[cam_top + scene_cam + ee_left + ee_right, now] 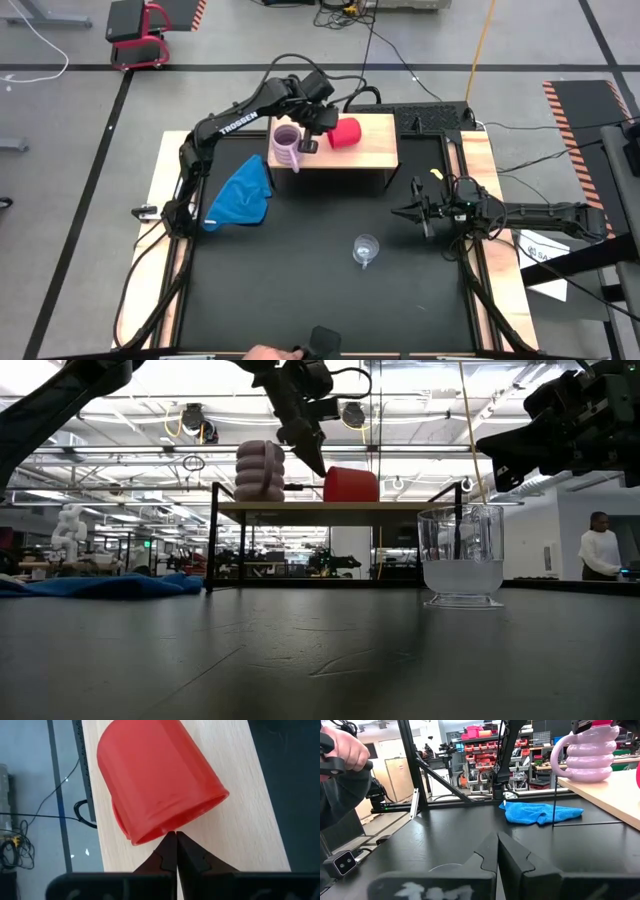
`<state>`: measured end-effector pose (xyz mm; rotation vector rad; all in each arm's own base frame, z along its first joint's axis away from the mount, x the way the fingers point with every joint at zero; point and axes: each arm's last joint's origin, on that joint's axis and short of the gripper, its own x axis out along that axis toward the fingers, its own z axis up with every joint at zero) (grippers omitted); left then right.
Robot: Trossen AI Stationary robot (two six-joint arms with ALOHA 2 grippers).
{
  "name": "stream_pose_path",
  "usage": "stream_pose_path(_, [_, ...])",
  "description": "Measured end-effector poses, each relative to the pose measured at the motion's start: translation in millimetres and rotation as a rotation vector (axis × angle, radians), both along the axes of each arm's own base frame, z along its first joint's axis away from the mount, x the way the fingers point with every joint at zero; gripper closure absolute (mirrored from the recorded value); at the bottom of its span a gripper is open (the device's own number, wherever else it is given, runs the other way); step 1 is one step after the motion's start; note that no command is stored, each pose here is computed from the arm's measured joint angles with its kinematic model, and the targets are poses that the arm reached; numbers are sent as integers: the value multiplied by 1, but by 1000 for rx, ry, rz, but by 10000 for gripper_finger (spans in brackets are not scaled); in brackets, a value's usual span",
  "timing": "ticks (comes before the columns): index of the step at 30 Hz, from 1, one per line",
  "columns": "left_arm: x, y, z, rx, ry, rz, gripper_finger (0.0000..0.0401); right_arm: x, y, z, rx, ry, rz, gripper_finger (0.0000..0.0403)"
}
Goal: Stack small to large cups/mugs on shelf
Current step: Put the red mug on the shelf
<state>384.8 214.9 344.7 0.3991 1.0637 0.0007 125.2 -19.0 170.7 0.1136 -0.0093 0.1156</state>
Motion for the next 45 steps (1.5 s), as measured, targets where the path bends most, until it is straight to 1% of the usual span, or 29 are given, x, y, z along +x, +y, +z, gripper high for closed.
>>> stream_pose_path(7, [-4,-3,-3,-61,40,58,395,0,0,0,0,0,0,403])
stream_pose_path(10, [-3,-2,-2,-77,11,86,393,0,0,0,0,0,0,403])
stream_pose_path(13, [-1,-2,0,-107,-24,84,384,0,0,0,0,0,0,403])
stream_pose_path(17, [-2,-3,3,-155,-55,99,358,0,0,0,0,0,0,403])
stream_pose_path(23, [-7,-8,9,-240,-71,100,305,0,0,0,1,0,0,403])
stream_pose_path(27, [-10,-10,14,-359,-124,99,273,0,0,0,1,0,0,403])
stream_pose_path(32, [-9,-12,15,-490,-158,137,249,0,0,0,8,0,0,403])
stream_pose_path(36, [-3,-13,19,-555,-225,153,249,0,0,0,8,1,1,403])
stream_pose_path(39, [1,-11,22,-574,-270,192,255,0,0,0,8,0,1,403])
stream_pose_path(41, [0,-9,22,-598,-282,233,260,0,0,0,8,0,1,403])
stream_pose_path(45, [-1,-5,22,-604,-286,291,266,0,0,0,8,3,1,403])
